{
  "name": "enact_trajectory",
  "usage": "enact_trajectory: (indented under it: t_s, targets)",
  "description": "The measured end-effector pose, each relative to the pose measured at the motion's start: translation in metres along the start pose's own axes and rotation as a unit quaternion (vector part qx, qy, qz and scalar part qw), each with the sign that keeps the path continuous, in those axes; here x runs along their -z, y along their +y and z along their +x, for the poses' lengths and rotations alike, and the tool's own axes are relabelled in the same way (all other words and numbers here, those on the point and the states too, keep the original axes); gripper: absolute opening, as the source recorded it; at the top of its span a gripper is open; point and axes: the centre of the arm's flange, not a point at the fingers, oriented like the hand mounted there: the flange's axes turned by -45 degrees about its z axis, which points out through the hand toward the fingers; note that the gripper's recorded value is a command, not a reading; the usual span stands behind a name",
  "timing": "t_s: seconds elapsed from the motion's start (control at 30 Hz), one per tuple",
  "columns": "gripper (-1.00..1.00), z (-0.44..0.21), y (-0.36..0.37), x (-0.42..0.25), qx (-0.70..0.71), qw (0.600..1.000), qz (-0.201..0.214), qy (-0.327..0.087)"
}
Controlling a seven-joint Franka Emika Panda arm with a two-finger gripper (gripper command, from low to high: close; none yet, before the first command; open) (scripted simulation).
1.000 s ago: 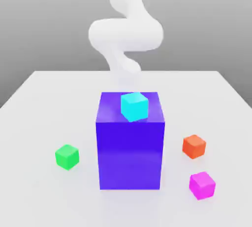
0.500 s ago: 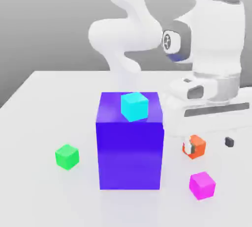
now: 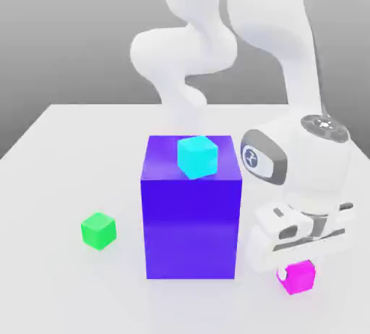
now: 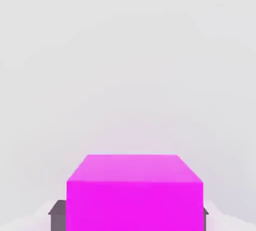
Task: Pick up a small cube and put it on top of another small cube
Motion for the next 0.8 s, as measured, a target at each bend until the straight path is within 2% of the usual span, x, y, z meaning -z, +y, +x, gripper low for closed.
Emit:
enact_trajectory:
  t_s: [0.27, 0.53, 0.67, 0.8]
  targets:
    - [-1.00, 0.012, 0.009, 0.066, 0.009, 1.000, -0.005, 0.009]
    - [-1.00, 0.019, 0.200, 0.117, -0.025, 0.995, -0.094, 0.033]
    - [-1.00, -0.022, 0.306, 0.143, -0.065, 0.988, -0.139, 0.025]
    - [-1.00, -0.085, 0.359, 0.155, -0.116, 0.983, -0.144, 0.009]
